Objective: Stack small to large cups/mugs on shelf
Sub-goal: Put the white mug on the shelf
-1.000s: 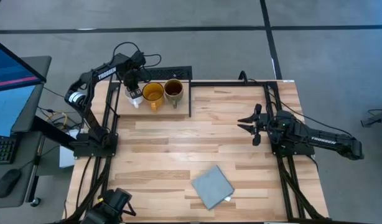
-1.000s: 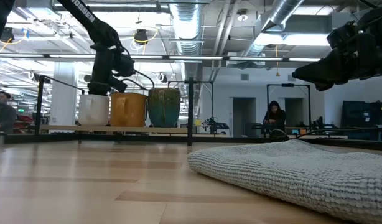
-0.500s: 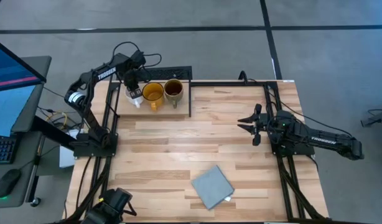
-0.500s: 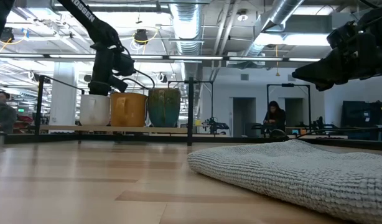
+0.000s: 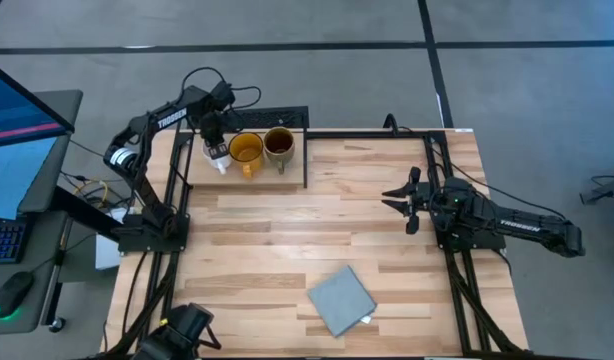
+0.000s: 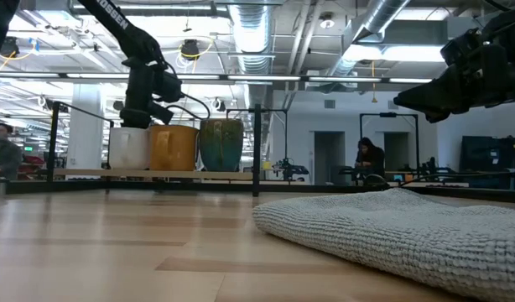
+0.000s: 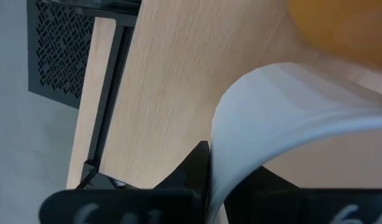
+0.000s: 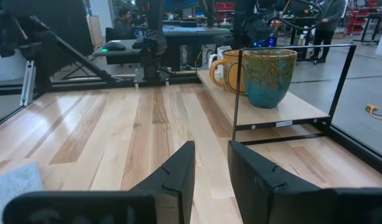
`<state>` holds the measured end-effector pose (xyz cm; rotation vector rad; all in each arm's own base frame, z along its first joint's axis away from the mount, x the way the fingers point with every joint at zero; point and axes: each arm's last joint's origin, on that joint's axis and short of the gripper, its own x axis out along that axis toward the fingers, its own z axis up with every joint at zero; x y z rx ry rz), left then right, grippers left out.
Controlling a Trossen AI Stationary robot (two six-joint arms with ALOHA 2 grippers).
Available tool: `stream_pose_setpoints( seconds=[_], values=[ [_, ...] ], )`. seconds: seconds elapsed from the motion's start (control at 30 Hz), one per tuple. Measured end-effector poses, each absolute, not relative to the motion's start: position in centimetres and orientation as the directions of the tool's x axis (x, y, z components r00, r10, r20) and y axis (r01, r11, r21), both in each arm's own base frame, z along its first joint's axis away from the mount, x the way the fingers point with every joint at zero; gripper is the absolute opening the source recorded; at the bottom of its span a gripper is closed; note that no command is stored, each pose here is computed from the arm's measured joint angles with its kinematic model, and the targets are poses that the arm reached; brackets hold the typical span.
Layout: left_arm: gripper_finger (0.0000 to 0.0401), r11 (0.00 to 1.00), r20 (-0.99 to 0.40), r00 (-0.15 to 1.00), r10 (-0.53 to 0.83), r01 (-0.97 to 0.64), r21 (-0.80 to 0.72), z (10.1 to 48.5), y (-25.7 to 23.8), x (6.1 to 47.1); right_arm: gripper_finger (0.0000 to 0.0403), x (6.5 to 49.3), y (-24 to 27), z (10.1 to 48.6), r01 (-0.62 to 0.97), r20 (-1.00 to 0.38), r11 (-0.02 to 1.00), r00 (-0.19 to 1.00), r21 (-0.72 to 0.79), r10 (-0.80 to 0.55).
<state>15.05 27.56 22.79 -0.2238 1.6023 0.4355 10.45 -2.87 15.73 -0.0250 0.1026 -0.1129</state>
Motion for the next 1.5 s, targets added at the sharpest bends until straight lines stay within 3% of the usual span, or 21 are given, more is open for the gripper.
stream_pose_setpoints(
  seconds=[1.13,1.5],
  values=[
    [0.0017,0.9,-0.986,-0.125,0.113,-0.408,0.155,22.8,27.15,15.28,0.0118,10.45,-2.87,15.73,0.111,-0.101,0.993,0.988,-0.031,-0.114],
    [0.0081,0.886,-0.986,-0.125,0.113,-0.437,0.157,22.79,27.14,15.28,0.0118,10.45,-2.87,15.74,0.111,-0.101,0.993,0.988,-0.031,-0.114]
  ],
)
